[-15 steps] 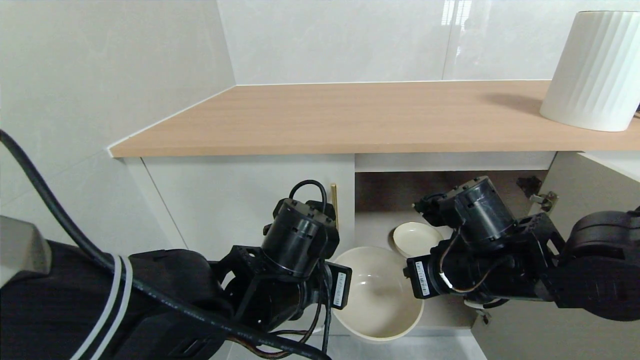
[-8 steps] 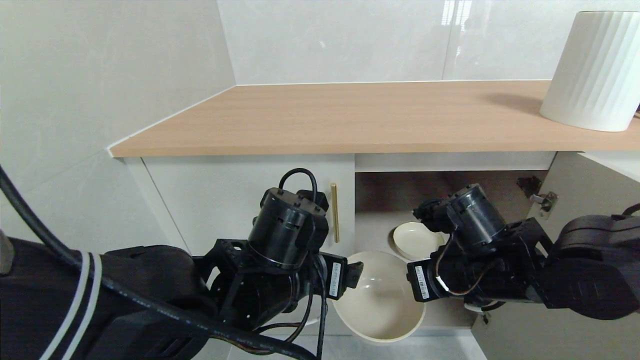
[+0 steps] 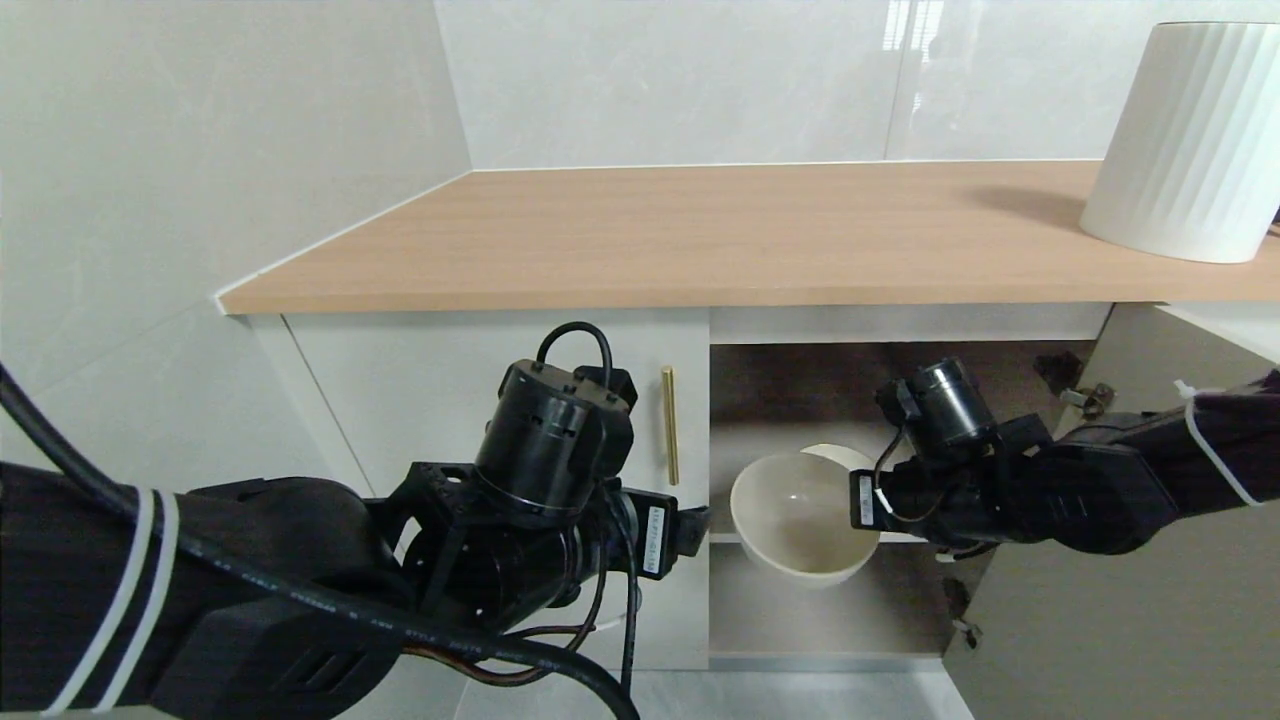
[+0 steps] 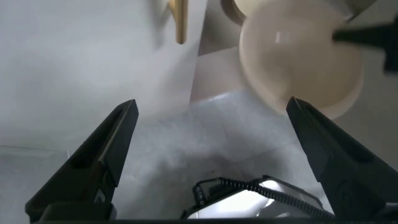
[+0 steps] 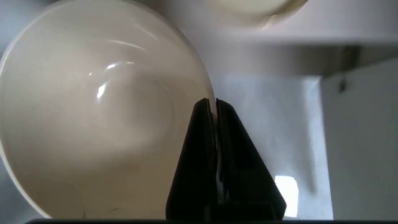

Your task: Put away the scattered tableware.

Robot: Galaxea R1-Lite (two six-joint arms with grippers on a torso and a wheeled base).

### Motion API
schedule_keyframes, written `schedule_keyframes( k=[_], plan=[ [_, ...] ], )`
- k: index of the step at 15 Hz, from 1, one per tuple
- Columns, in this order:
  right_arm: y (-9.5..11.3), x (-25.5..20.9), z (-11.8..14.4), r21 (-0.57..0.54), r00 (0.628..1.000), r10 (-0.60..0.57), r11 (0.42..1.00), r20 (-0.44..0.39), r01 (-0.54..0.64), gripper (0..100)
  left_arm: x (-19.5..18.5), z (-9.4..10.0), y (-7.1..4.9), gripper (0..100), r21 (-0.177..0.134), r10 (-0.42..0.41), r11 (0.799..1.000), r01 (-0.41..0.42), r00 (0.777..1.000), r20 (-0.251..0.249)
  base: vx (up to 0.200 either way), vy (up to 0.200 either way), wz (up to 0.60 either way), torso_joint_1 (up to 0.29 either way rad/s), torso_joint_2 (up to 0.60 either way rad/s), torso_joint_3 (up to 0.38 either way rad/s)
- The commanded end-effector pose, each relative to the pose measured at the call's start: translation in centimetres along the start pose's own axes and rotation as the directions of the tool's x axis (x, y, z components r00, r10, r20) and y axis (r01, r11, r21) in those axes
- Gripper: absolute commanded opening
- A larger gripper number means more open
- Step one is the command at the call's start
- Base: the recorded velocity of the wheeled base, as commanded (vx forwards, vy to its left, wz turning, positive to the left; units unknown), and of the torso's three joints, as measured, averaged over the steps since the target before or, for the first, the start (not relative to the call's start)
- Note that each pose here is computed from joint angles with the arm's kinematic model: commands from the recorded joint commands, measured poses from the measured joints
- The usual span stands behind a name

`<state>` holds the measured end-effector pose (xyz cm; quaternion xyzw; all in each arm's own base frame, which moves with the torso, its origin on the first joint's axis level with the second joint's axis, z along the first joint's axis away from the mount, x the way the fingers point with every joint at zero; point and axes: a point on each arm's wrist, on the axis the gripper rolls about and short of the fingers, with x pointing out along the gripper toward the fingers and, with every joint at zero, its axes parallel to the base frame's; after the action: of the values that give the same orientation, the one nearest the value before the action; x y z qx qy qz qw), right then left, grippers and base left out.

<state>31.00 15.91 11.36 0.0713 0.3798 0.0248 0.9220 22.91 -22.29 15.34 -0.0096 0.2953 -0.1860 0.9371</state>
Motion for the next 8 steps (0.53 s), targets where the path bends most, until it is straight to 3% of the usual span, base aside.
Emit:
schedule_keyframes(
  k=[1, 8],
  plan=[
    [-1.6, 3.4, 0.4, 0.043, 0.996, -0.088, 0.995, 0.015, 0.088, 0, 0.0, 0.1, 0.1, 100, -0.002, 0.000, 1.000, 0.000, 1.000, 0.003, 0.000, 0.000, 0.00, 0.000, 0.00, 0.000],
    [-4.3, 8.7, 2.8, 0.152, 0.981, -0.175, 0.975, 0.088, 0.161, 0, 0.1, 0.2, 0.2, 100, -0.007, 0.005, 1.000, -0.005, 1.000, 0.005, 0.000, 0.000, 0.00, 0.000, 0.00, 0.000]
  ],
)
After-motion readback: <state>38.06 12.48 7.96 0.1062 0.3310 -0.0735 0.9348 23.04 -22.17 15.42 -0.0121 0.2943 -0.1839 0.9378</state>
